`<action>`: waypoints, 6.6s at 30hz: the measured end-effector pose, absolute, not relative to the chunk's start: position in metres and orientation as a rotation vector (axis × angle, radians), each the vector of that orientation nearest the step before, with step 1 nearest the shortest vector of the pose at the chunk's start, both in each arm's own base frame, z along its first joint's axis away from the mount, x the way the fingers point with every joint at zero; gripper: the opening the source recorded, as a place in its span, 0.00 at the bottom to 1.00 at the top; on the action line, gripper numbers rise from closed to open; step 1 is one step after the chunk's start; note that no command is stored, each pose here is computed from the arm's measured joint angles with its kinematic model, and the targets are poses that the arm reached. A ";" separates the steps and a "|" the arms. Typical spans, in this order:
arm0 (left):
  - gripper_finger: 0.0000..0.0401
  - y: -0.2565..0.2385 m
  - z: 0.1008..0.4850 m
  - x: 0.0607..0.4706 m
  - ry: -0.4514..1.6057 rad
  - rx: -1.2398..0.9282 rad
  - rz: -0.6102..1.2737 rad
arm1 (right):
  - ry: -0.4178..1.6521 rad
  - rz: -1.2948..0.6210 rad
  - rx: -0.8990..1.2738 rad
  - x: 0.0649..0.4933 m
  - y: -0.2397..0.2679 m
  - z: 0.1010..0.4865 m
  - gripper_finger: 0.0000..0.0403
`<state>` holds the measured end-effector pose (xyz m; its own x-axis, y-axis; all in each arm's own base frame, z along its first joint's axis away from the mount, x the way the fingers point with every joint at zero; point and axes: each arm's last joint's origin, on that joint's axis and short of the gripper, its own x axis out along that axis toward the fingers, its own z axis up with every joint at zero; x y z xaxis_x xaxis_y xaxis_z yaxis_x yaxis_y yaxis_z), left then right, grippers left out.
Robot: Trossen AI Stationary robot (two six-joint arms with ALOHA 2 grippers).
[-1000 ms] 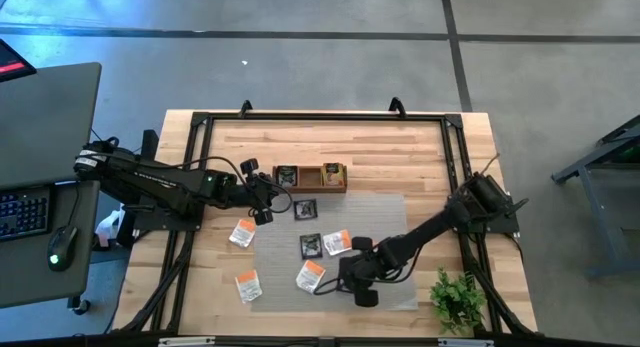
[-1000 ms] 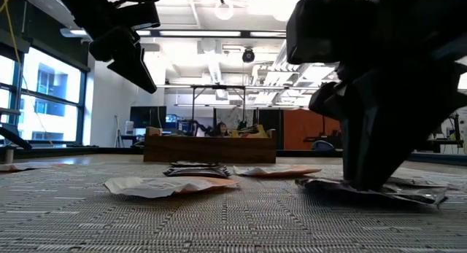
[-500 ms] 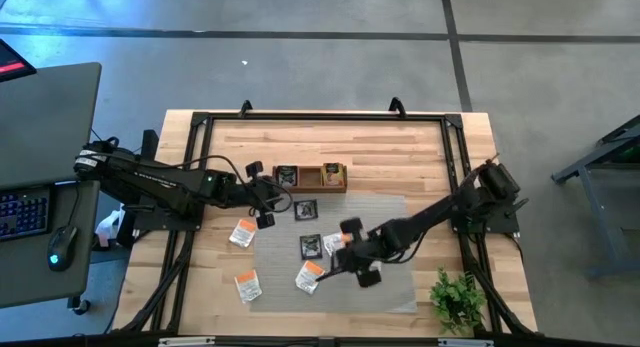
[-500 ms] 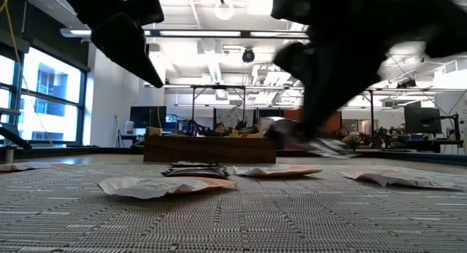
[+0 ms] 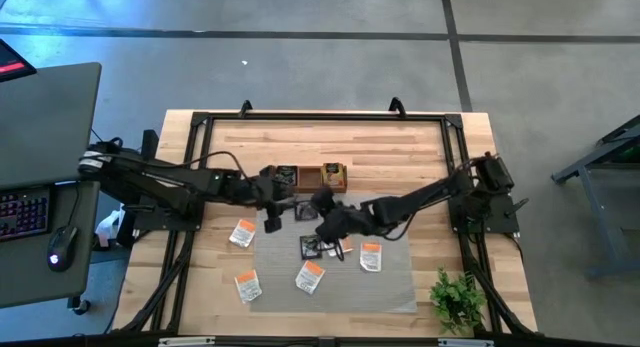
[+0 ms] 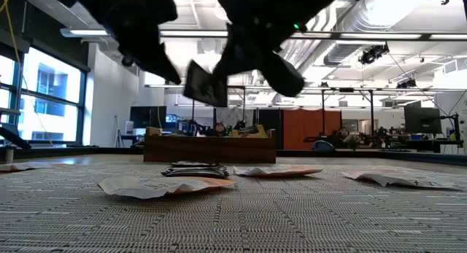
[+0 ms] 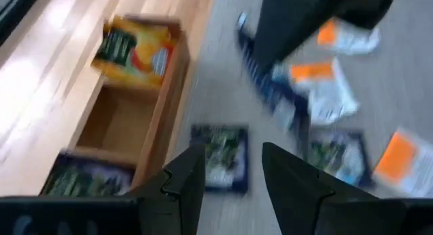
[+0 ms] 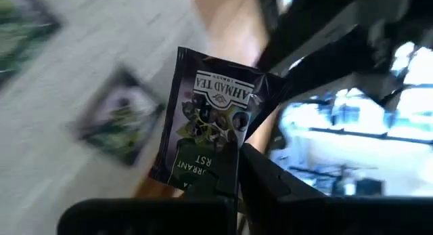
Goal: Pick & Place Tea
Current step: Put the violet tea bag into the left section of the wooden organizer
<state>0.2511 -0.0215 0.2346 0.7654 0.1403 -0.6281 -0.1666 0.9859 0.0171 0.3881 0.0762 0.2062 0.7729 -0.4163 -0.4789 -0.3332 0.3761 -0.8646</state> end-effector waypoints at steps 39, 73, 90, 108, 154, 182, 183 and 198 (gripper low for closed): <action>0.09 -0.011 0.232 0.271 0.653 -0.121 0.120 | 0.698 -0.014 -1.228 0.396 0.050 0.210 0.04; 0.01 0.003 0.267 0.150 0.344 -0.135 0.421 | 0.262 -0.206 -0.134 0.386 -0.026 0.202 0.21; 0.01 -0.001 0.202 0.146 0.003 -0.048 0.190 | 0.011 0.045 0.150 0.426 -0.059 0.211 0.31; 0.01 -0.001 0.205 0.146 -0.021 -0.030 0.199 | 0.042 0.081 0.181 0.427 -0.058 0.211 0.22; 0.44 -0.001 0.214 0.155 0.098 -0.245 0.228 | 0.342 0.150 0.122 0.421 -0.050 0.184 0.00; 0.43 -0.008 0.238 0.232 0.726 -0.064 0.180 | 0.416 0.154 0.155 0.419 -0.044 0.177 0.00; 0.42 -0.008 0.238 0.232 0.726 -0.063 0.182 | 0.416 0.154 0.155 0.419 -0.044 0.177 0.00; 0.02 -0.008 0.238 0.232 0.727 -0.058 0.195 | 0.411 0.150 0.133 0.419 -0.044 0.177 0.00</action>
